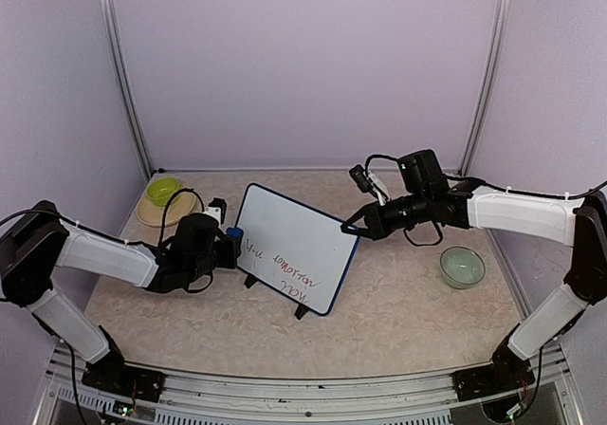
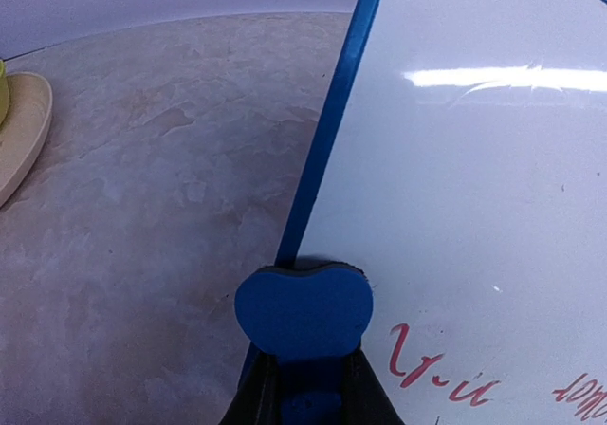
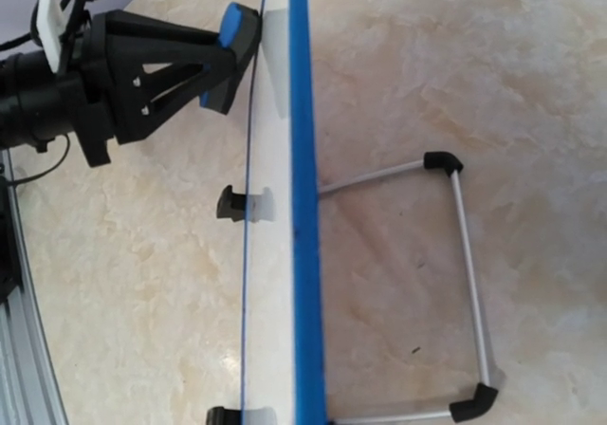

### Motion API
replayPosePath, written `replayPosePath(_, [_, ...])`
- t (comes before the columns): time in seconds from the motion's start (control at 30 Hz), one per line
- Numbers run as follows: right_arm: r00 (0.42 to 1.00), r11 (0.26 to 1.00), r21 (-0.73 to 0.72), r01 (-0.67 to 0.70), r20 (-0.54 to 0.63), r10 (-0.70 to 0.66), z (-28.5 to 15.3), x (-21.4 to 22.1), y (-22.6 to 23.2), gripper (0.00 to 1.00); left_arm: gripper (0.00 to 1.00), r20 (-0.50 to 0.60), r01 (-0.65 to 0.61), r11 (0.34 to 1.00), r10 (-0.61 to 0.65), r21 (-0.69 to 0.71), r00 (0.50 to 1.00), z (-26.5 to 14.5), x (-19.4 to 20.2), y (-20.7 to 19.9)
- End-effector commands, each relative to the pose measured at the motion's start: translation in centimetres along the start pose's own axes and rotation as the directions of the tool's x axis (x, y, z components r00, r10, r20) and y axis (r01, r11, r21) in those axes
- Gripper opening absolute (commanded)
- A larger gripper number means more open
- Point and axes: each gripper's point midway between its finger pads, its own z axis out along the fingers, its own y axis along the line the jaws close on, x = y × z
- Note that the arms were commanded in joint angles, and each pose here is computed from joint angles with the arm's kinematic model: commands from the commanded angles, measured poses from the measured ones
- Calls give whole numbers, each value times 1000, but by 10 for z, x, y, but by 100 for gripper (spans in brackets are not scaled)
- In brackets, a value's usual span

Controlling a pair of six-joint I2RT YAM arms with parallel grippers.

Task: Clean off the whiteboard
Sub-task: Erase the center of the whiteboard.

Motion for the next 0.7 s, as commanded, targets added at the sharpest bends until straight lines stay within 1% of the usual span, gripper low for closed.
replayPosePath(0.0, [998, 999, -8, 43, -55, -43, 1, 18, 2, 0, 12, -97, 18, 1000, -20, -24, 995, -6, 41, 16])
replayPosePath(0.13, [997, 999, -11, 37, -60, -38, 4, 19, 1, 0, 12, -153, 47, 998, -54, -45, 987, -11, 71, 26])
replayPosePath(0.27, [997, 999, -11, 37, -64, -38, 6, 20, -1, 0, 12, -163, 59, 997, -64, -40, 985, -10, 76, 26])
replayPosePath(0.4, [997, 999, -12, 34, -67, -35, 7, 21, -1, 0, 12, -114, 66, 998, -67, -11, 991, -8, 55, 17])
replayPosePath(0.6, [997, 999, -11, 36, -65, -36, 5, 20, -1, 0, 12, -2, 59, 996, -59, 63, 998, -5, 2, -8])
replayPosePath(0.67, [997, 999, -11, 35, -66, -36, 5, 21, -1, 0, 13, 19, 52, 995, -54, 80, 998, -1, -12, -15])
